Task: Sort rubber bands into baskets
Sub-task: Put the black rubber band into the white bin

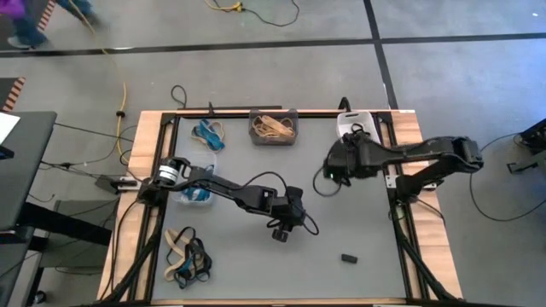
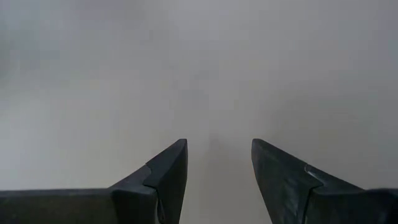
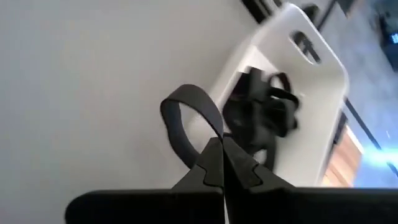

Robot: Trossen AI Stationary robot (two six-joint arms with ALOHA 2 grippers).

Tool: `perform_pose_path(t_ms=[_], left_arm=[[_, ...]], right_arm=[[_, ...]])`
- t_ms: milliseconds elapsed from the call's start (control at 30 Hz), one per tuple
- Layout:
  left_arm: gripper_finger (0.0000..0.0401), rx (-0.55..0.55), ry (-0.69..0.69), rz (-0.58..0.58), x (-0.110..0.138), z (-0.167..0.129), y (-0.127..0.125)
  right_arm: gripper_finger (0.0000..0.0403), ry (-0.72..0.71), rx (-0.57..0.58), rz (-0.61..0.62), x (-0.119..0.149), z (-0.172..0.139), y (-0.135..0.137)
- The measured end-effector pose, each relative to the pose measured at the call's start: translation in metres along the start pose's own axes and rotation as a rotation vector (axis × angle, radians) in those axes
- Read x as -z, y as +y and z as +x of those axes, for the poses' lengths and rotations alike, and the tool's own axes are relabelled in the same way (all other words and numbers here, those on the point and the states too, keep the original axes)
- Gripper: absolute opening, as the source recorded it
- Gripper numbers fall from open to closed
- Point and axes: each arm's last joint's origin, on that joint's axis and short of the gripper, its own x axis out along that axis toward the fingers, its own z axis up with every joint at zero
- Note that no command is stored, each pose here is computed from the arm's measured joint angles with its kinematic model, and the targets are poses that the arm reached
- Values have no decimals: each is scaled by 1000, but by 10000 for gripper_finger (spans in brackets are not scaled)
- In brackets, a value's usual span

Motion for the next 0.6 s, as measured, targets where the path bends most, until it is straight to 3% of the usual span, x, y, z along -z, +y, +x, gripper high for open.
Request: perform_pose_path(t_ms=[200, 367, 600], left_arm=[[169, 16, 9, 14, -1, -1, -9], [169, 23, 7, 23, -2, -1, -14], [169, 27, 6, 20, -3, -1, -17]], right_arm=[[20, 102, 73, 65, -14, 26, -31], [23, 210, 34, 123, -18, 42, -50], [64, 249, 47, 131, -19, 51, -63]])
